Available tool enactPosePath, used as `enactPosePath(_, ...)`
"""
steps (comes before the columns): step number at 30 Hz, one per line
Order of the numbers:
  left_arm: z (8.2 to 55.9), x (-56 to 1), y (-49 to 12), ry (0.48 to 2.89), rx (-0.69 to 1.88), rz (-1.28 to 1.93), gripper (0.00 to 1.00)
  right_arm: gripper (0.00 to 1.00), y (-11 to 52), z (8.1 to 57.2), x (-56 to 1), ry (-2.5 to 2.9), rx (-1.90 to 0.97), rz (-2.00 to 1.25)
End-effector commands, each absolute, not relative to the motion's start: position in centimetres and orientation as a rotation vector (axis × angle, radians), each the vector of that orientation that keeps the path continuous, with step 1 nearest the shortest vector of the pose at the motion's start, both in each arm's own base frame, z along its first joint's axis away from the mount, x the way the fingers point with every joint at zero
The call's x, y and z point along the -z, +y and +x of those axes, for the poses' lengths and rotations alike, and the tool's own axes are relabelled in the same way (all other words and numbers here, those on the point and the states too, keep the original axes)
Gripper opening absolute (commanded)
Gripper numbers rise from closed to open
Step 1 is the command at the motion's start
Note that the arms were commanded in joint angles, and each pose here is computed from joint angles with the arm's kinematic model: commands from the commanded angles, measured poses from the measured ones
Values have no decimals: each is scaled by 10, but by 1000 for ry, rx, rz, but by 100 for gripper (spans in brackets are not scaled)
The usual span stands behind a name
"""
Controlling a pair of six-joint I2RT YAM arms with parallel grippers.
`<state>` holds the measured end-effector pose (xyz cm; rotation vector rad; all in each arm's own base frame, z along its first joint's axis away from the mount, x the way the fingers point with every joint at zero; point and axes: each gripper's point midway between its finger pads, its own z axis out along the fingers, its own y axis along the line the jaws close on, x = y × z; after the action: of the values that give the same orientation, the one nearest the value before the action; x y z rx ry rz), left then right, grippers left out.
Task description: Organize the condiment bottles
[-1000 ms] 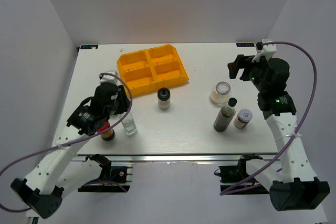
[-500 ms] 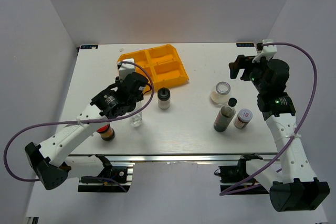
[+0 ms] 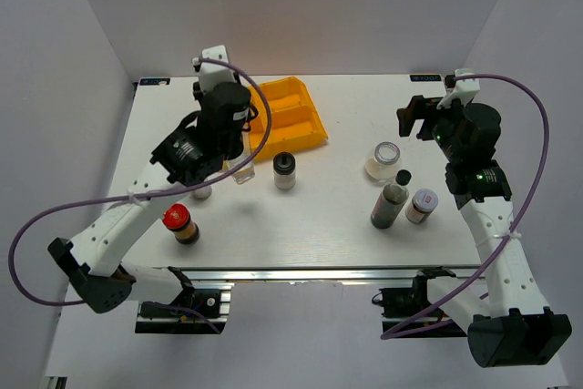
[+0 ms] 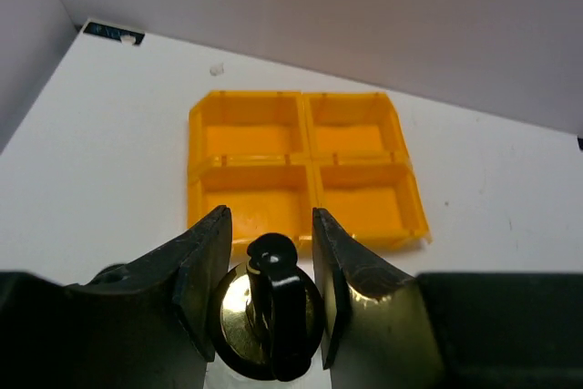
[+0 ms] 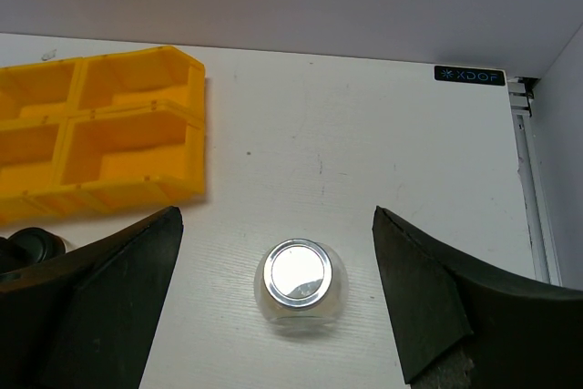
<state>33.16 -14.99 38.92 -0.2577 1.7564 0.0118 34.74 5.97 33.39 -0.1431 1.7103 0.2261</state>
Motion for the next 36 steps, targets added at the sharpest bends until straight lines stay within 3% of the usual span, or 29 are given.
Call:
enactPosePath(1, 351, -458, -131, 1569, -36, -390, 0, 89, 60, 353, -348, 1660, -222, -146)
enactPosePath(11, 454, -484, -120, 1461, -34, -409, 0, 89, 60, 360, -340, 1693, -220, -141)
enactPosePath(18, 524, -477, -122, 1418, -34, -388, 0, 89, 57, 365, -333, 1713, -206, -128)
enactPosePath(22, 568, -440, -126, 1454, -83, -384, 0, 89, 55, 370, -328, 1729, -189, -119)
enactPosePath(36, 613, -363, -130, 1524, -57, -368, 0, 89, 51, 380, -315, 1775, -160, -104)
